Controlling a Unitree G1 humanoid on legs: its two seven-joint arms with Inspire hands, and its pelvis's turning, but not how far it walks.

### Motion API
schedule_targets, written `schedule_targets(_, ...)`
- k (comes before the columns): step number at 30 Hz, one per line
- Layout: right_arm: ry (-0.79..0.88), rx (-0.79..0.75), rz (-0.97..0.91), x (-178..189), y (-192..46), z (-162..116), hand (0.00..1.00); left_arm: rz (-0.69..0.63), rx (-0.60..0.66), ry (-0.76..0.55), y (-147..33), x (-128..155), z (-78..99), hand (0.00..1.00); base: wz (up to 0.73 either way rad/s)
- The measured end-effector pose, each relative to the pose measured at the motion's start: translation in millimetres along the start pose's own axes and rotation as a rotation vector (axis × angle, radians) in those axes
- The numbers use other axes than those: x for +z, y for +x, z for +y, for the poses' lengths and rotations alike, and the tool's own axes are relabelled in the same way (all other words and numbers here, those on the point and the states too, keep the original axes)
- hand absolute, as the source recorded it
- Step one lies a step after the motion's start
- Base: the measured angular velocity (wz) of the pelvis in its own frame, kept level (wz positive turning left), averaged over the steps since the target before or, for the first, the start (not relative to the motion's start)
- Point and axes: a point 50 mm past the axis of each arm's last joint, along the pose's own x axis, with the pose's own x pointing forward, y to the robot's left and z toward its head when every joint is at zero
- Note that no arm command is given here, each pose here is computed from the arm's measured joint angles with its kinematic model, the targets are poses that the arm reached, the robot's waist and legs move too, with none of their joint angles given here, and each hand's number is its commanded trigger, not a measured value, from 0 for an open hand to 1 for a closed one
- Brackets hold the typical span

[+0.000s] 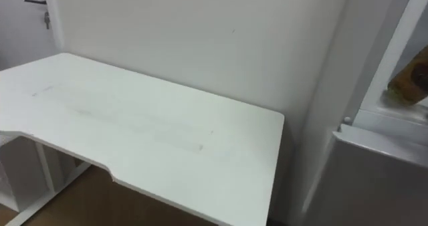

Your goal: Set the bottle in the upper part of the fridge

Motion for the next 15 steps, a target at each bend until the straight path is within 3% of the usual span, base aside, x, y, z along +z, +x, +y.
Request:
schedule_targets(7, 0.197, -0.051, 0.082, -4.3, 7.7, -7.2, 1.0, 0.009, 0.008, 0.013, 0.3, 4.6, 3.8, 0.0, 0.1)
schedule_targets(15, 0.229, 0.025, 0.098, -8.8, 8.0, -3.1, 1.0, 0.003, 0.018, 0.022, 0.8, 9.2, 8.3, 0.0, -0.02)
